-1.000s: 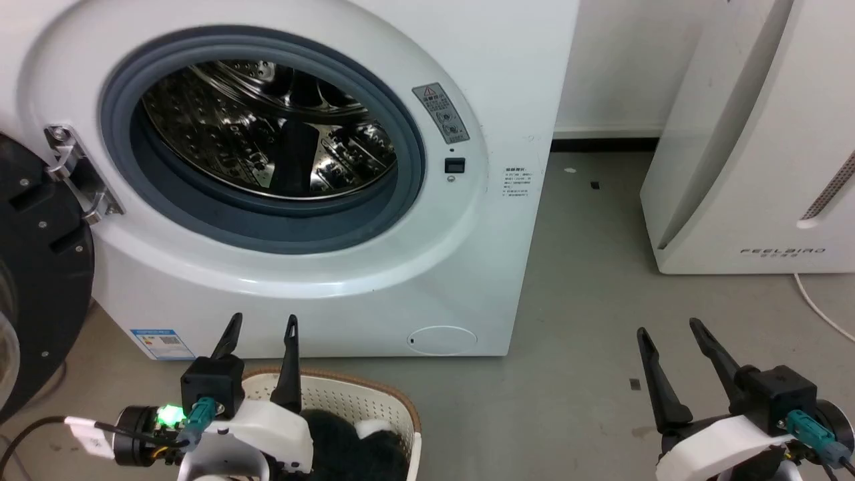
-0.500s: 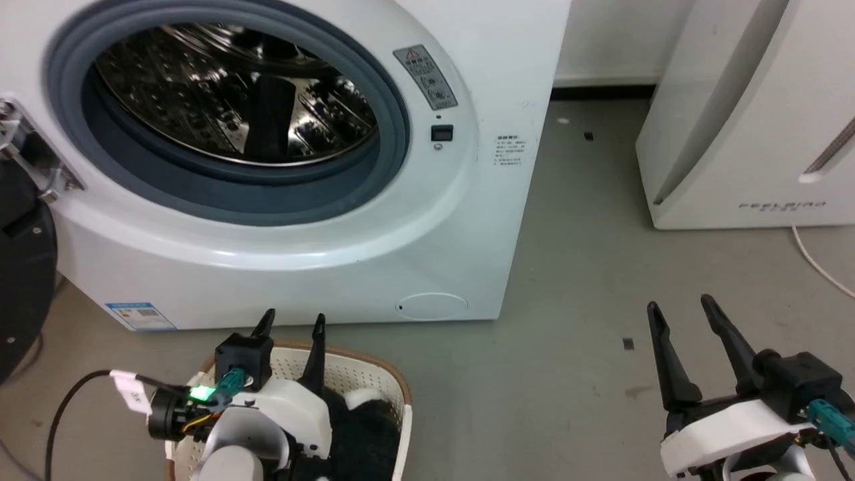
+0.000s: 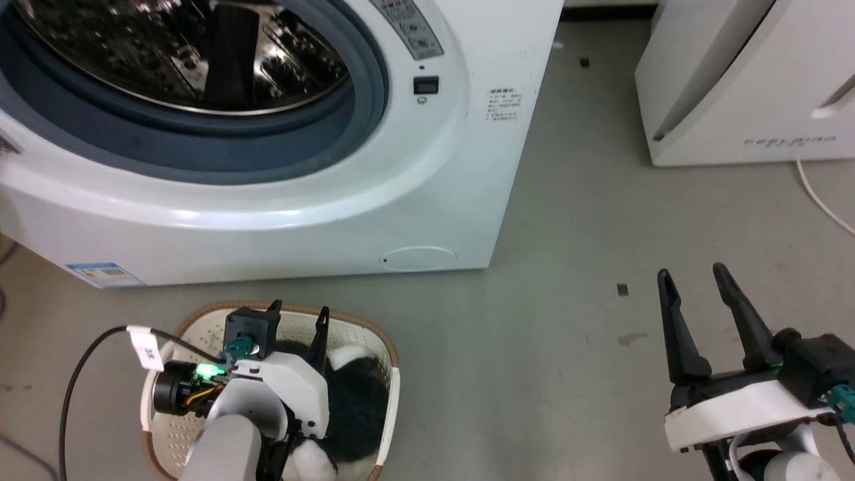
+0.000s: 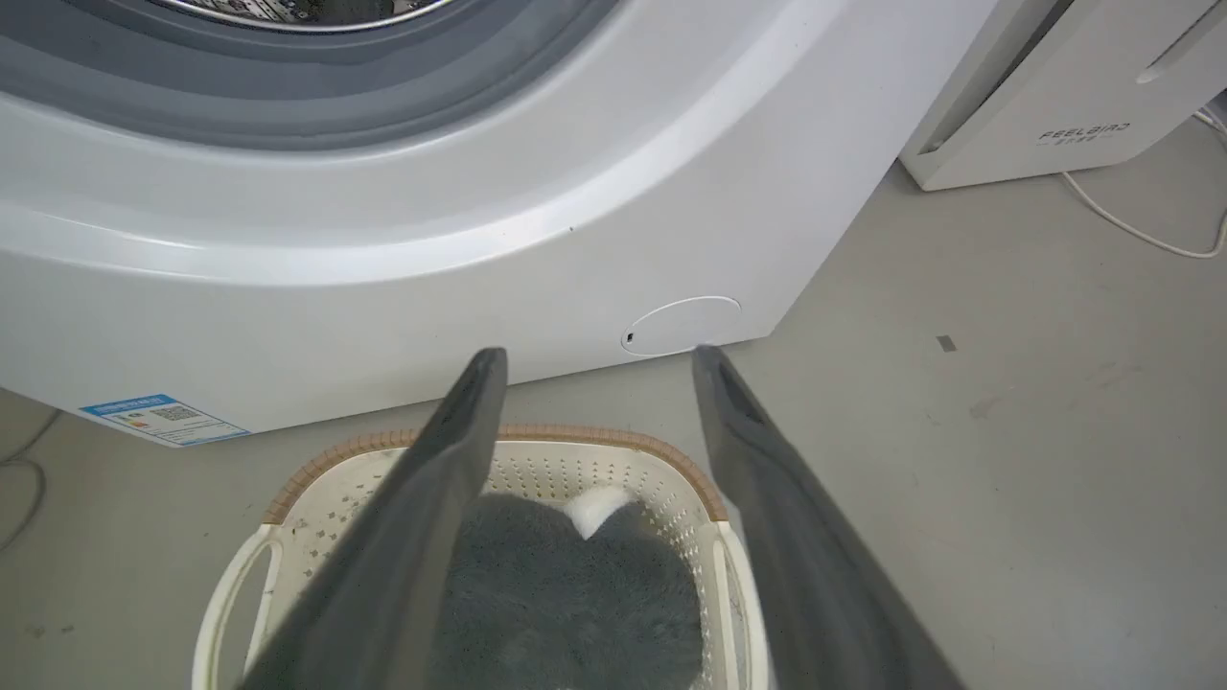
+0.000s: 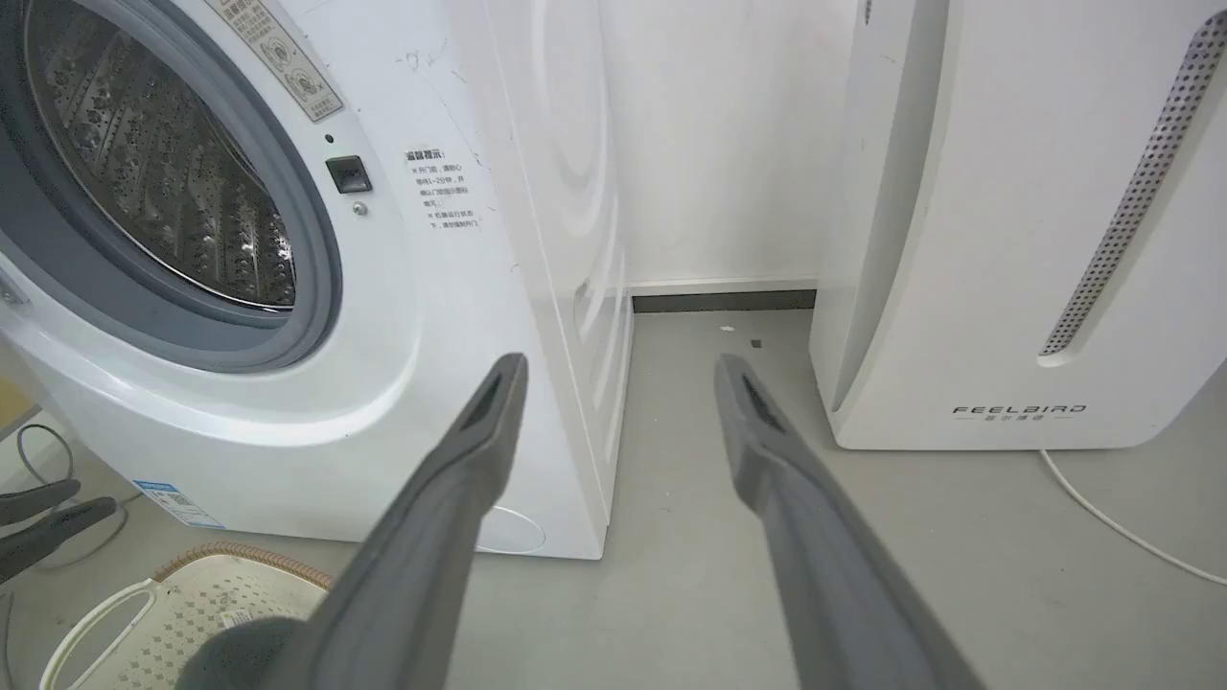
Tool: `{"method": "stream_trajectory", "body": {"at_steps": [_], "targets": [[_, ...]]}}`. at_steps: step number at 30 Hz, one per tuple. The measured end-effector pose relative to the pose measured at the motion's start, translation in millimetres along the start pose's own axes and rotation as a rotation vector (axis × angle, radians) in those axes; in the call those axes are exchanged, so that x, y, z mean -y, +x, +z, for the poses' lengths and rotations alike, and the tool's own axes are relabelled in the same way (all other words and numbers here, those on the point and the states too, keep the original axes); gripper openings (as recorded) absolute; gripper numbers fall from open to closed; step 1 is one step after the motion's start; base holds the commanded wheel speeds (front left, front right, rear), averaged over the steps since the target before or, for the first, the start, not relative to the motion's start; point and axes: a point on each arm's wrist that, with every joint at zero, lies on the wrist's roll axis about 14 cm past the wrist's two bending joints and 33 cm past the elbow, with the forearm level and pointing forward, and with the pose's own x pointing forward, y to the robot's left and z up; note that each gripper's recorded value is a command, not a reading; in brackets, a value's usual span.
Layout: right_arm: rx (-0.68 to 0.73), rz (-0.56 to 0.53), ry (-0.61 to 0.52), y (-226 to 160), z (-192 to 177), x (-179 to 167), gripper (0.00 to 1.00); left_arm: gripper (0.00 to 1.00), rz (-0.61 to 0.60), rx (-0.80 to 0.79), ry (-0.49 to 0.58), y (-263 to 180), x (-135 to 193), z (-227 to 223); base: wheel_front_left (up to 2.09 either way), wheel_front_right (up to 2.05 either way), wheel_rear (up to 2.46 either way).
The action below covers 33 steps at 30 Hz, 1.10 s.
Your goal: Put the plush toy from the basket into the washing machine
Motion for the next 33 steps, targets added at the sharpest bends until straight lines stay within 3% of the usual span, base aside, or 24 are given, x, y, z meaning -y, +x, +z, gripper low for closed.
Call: {"method": "stream_trajectory", "body": {"at_steps": [33], "targets": [[-0.086, -0.062, 0.091, 45, -68, 25, 1.0, 1.0, -0.079, -0.517, 0.027, 70, -11, -150, 0.0, 0.0, 0.0]]}}
